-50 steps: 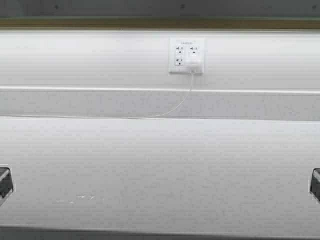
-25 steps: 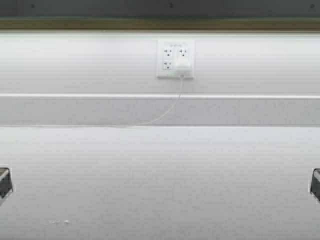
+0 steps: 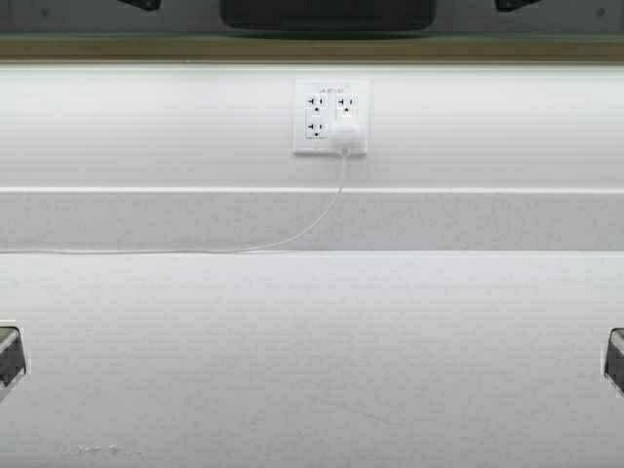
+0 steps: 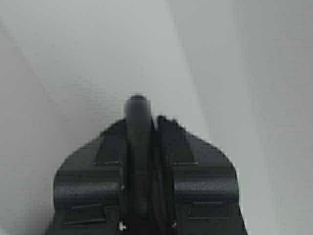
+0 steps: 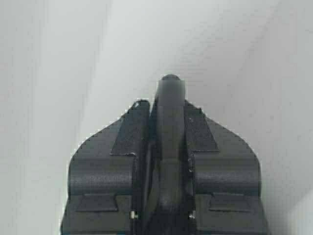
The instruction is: Open the cabinet, put the pot inside, then close it
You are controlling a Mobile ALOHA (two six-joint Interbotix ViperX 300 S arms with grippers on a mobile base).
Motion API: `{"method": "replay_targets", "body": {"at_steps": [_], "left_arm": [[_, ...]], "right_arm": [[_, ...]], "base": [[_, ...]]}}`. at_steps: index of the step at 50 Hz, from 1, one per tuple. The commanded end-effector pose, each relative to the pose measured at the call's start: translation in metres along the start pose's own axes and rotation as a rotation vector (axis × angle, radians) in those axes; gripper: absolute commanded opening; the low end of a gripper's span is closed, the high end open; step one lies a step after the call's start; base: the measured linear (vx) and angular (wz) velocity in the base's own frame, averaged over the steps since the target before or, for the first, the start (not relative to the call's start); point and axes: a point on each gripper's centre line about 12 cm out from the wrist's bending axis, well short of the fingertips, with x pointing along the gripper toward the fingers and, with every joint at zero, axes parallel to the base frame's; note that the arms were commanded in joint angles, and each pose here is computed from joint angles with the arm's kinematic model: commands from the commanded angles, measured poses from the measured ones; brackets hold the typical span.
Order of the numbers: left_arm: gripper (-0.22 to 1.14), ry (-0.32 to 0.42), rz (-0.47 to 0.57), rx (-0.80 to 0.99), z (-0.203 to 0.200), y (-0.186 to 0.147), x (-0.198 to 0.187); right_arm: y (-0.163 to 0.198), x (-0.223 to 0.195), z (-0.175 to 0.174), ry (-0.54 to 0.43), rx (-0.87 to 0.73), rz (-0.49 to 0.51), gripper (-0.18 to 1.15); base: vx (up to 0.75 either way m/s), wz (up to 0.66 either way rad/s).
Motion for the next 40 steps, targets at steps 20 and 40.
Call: {"method": "replay_targets", "body": {"at_steps": [20, 40], "left_arm": [[0.04, 0.069, -0.021, -0.009, -0.039, 0.002, 0.013], [0.1, 0.002, -0.052, -0.069, -0.036, 0.006, 0.026]], "right_arm": [[0.01, 0.024, -0.038, 0.081, -0.02, 0.036, 0.08], [0.003, 0.044, -0.037, 0.054, 0.016, 0.034, 0.39]], "base": [[0.01, -0.01], [0.0, 0.0]]}}
